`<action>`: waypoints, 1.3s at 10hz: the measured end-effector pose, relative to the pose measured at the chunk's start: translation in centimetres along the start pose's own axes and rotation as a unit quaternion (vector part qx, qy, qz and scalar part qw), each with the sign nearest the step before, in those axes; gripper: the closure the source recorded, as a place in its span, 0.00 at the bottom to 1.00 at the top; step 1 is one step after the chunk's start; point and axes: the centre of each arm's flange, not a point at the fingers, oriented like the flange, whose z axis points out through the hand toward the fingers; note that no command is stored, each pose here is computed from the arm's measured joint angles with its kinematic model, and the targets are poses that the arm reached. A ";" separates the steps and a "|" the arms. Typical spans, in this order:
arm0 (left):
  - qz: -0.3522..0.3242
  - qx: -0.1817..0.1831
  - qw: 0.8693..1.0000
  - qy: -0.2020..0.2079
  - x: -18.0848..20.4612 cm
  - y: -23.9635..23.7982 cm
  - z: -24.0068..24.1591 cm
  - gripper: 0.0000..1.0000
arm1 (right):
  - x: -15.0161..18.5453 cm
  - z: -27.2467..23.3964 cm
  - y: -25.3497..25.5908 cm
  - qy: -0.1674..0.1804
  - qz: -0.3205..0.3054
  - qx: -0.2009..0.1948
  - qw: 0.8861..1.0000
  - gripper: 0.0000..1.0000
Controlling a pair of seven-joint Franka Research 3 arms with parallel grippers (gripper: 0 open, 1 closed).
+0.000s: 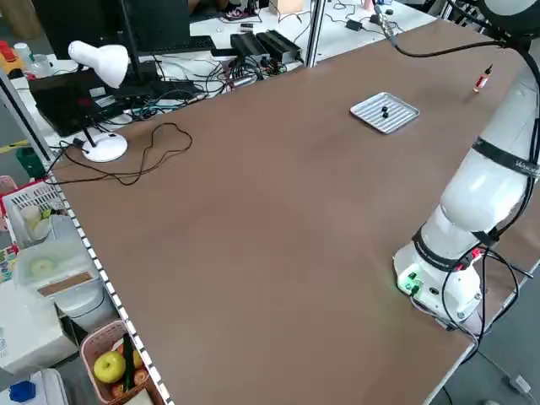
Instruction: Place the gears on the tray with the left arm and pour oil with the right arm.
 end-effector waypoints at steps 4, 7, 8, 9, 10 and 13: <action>-0.002 0.000 1.000 -0.002 0.0 0.0 0.0 0.00 | 0.5 -5.1 -3.9 -0.029 0.042 -0.101 0.994 0.00; -0.009 0.001 0.999 -0.038 -0.8 -0.1 0.9 0.00 | -0.1 -7.0 -2.9 -0.042 0.052 -0.126 0.990 0.00; -0.016 0.001 0.999 -0.047 -0.9 -0.1 1.1 0.00 | -0.3 -7.4 -2.9 -0.044 0.055 -0.132 0.989 0.00; -0.021 0.001 0.999 -0.050 -1.0 -0.1 1.2 0.00 | -0.3 -7.8 -2.8 -0.044 0.060 -0.139 0.987 0.00; -0.023 0.001 0.998 -0.051 -1.0 -0.1 1.3 0.00 | -0.4 -8.2 -2.3 -0.042 0.070 -0.143 0.986 0.00; -0.024 0.002 0.998 -0.052 -1.0 -0.1 1.3 0.00 | -0.7 -9.2 -2.1 -0.045 0.083 -0.152 0.984 0.00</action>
